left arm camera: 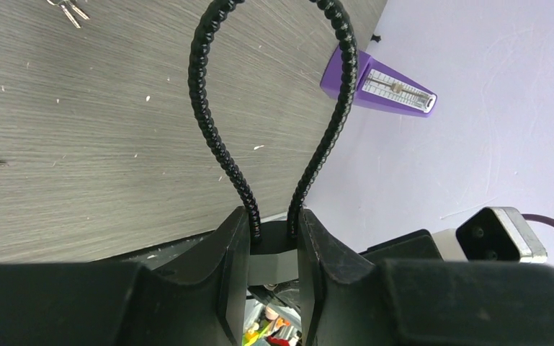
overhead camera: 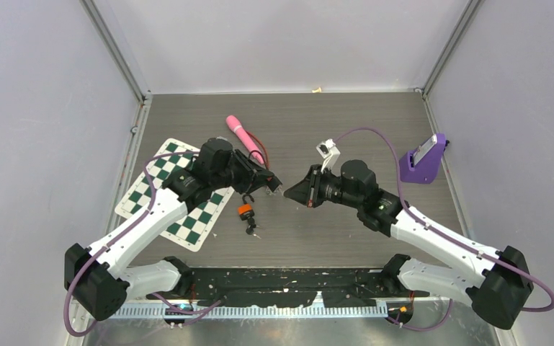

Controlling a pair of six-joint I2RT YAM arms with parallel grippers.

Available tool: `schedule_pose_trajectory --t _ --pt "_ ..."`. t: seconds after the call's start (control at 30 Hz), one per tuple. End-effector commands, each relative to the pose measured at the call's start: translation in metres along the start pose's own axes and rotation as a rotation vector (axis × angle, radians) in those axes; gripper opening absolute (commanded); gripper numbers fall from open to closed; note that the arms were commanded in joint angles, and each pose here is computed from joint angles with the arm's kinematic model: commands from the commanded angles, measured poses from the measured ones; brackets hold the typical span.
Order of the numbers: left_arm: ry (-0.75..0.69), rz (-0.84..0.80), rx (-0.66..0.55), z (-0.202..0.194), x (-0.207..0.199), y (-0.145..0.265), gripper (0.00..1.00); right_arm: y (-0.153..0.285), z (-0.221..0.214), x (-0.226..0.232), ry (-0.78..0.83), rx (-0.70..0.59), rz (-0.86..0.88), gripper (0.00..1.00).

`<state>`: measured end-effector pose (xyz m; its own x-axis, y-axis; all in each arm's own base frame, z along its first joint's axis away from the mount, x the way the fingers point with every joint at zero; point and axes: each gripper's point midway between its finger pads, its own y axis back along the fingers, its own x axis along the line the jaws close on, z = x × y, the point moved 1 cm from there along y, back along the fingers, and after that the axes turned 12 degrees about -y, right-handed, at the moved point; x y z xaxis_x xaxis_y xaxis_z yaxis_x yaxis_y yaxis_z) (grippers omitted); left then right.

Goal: Unlock with the key

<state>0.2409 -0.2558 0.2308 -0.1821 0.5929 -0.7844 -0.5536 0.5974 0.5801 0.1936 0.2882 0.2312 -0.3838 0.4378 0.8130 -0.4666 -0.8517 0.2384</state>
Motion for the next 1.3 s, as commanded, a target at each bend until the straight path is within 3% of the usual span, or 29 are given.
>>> schedule_pose_trajectory --t 0.0,0.3,0.5,0.63,0.7,0.87,1.07,1.27 --pt "-0.042 -0.018 -0.034 0.009 -0.010 0.010 0.00 0.003 0.010 0.025 -0.038 0.027 0.042 0.05" --pt "-0.043 -0.003 -0.051 0.011 -0.005 0.011 0.00 0.001 0.001 0.024 -0.136 0.070 0.028 0.05" --pt "-0.066 -0.015 -0.032 0.006 -0.005 0.011 0.00 -0.001 0.011 0.039 -0.164 0.034 0.091 0.05" --pt "-0.085 -0.053 0.010 -0.003 -0.010 0.012 0.14 -0.001 0.020 0.033 -0.144 -0.040 0.079 0.05" --pt "-0.101 -0.069 0.017 -0.005 -0.012 0.014 0.16 -0.001 0.022 0.030 -0.138 -0.064 0.076 0.05" --pt "-0.108 -0.110 0.035 -0.019 -0.022 0.023 0.10 -0.009 0.026 0.016 -0.099 -0.093 0.015 0.05" --pt "-0.022 -0.140 0.095 -0.034 -0.025 0.017 0.00 -0.017 0.031 0.015 -0.008 -0.185 0.069 0.05" --pt "0.025 -0.080 -0.017 0.005 -0.005 0.019 0.00 -0.009 0.027 0.018 -0.025 -0.153 0.045 0.05"
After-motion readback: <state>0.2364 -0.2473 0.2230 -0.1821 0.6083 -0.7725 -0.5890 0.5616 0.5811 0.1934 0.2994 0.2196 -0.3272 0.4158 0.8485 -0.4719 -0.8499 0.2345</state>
